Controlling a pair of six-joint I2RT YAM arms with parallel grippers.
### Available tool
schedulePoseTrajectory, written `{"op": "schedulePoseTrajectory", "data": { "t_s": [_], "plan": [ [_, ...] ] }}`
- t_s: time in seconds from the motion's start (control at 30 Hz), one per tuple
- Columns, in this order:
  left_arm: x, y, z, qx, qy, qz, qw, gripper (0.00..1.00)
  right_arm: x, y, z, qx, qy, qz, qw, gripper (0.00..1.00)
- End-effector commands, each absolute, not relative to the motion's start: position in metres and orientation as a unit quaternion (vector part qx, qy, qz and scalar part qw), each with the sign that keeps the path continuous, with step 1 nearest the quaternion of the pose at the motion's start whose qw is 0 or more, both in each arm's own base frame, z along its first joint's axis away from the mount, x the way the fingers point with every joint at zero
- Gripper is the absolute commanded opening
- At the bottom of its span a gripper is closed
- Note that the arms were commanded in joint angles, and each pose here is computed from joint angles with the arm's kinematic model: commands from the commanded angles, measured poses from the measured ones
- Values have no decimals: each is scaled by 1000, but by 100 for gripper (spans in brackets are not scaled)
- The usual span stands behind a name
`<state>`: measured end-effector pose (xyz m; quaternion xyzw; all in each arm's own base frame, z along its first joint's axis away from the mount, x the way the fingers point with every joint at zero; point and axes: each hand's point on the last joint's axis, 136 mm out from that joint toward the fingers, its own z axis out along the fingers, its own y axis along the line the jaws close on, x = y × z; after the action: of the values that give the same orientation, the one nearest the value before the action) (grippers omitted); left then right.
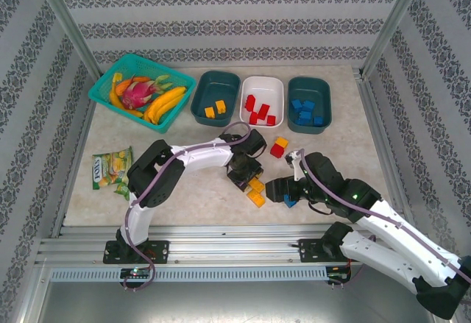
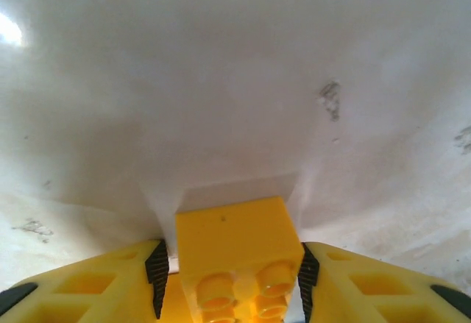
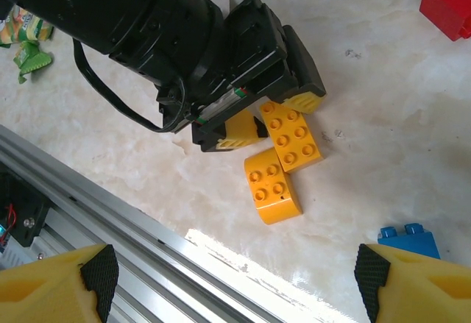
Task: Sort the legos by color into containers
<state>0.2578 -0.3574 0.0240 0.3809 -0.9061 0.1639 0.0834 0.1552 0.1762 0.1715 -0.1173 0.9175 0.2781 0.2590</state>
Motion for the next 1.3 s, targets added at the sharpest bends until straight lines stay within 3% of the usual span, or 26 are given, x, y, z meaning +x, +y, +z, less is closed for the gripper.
{"op": "schedulePoseTrajectory", "data": {
  "t_s": [0.0,0.07,0.17,0.47,0.7,0.83,1.27],
  "plan": [
    [256,-366,13,387,-905,161,76,44,154,176,168,-119,918,276,259,85],
    [259,-367,14,386,-905,165,68,35,151,176,166,-121,918,279,254,85],
    [265,-367,19,385,-906,169,52,30,149,176,163,-121,918,282,251,84],
    [311,-324,100,360,-914,176,-68,28,166,197,212,-145,885,323,303,85],
    [396,-263,152,332,-909,202,-152,27,224,229,260,-106,832,383,388,87],
    [455,-236,169,287,-918,185,-200,27,262,238,264,-71,831,392,389,87],
    [619,-225,138,243,-890,257,-289,26,339,253,266,-17,841,401,362,87]
  ]
}}
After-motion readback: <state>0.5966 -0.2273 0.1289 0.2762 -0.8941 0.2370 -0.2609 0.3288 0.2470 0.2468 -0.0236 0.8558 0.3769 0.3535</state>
